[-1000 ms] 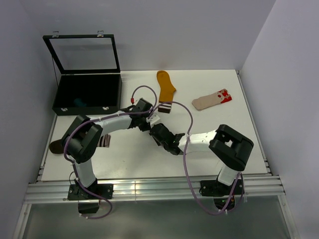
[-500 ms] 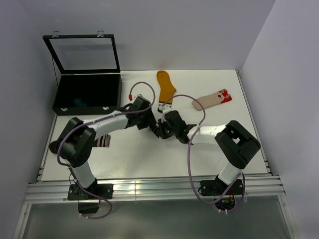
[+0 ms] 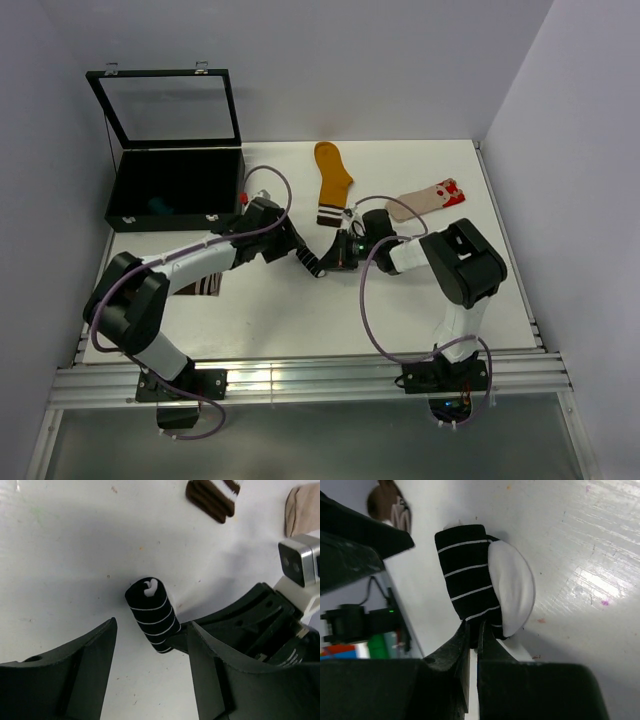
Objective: Roll the socks
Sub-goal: Roll the sock at the center of the board.
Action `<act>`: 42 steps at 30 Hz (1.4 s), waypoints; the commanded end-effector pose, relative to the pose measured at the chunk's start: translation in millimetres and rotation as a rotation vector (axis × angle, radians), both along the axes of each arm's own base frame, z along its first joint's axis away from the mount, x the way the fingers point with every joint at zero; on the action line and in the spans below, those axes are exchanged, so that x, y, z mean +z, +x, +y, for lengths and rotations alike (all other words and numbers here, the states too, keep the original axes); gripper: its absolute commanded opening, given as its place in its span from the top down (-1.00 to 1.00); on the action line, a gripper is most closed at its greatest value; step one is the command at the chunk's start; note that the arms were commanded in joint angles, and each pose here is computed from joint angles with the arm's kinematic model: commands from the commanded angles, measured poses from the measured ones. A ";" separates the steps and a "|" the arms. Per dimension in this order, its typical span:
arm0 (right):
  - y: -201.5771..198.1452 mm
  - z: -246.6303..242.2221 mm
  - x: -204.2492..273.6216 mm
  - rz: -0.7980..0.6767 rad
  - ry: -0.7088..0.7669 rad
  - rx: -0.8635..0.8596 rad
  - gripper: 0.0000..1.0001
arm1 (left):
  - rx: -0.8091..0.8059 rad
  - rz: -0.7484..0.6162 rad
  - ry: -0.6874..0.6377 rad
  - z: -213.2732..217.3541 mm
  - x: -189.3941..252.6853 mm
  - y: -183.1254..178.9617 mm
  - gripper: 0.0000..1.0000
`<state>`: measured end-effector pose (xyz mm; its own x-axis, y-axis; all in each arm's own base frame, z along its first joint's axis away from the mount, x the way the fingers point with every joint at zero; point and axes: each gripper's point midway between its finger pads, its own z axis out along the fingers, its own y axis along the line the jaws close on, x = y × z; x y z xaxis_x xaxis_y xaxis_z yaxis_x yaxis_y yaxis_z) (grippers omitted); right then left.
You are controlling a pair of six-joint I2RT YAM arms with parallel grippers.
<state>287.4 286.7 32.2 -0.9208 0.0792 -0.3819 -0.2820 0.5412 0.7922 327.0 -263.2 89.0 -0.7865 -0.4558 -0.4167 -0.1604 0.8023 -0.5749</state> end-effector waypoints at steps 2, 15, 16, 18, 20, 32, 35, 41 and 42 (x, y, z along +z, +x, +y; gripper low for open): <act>-9.5 1.3 -4.7 0.165 0.118 -0.006 1.00 | -0.045 0.010 -0.058 -16.6 -5.7 -3.7 -0.27; -0.6 -17.1 -35.0 0.376 0.172 -0.139 1.00 | -0.075 0.042 -0.050 -33.0 -23.8 -7.3 -0.26; -0.3 -17.7 -36.3 0.382 0.170 -0.143 1.00 | -0.076 0.044 -0.049 -33.9 -25.5 -8.0 -0.27; -0.1 -18.2 -39.1 0.393 0.166 -0.147 1.00 | -0.071 0.052 -0.041 -33.3 -29.3 -7.5 -0.26; -0.1 -19.2 -41.1 0.406 0.168 -0.156 1.00 | -0.067 0.057 -0.035 -33.9 -32.4 -6.6 -0.26; 1.2 -26.0 -50.2 0.469 0.189 -0.212 1.00 | -0.037 0.082 -0.022 -38.0 -46.7 -3.8 -0.20; 2.6 -26.7 -51.4 0.476 0.188 -0.225 1.00 | -0.034 0.093 -0.019 -39.8 -52.4 -7.2 -0.18; 4.0 -27.3 -53.3 0.490 0.195 -0.238 1.00 | -0.028 0.105 -0.025 -42.9 -61.2 -8.1 -0.18; 3.9 -27.8 -53.5 0.494 0.195 -0.241 1.00 | -0.026 0.105 -0.025 -43.6 -61.8 -7.4 -0.18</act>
<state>297.1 273.6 22.6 -0.9712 0.2369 0.0241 0.0951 0.2931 0.9514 317.8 -303.1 34.2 -0.8412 -0.4384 -0.3166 -0.1885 0.7865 -0.5881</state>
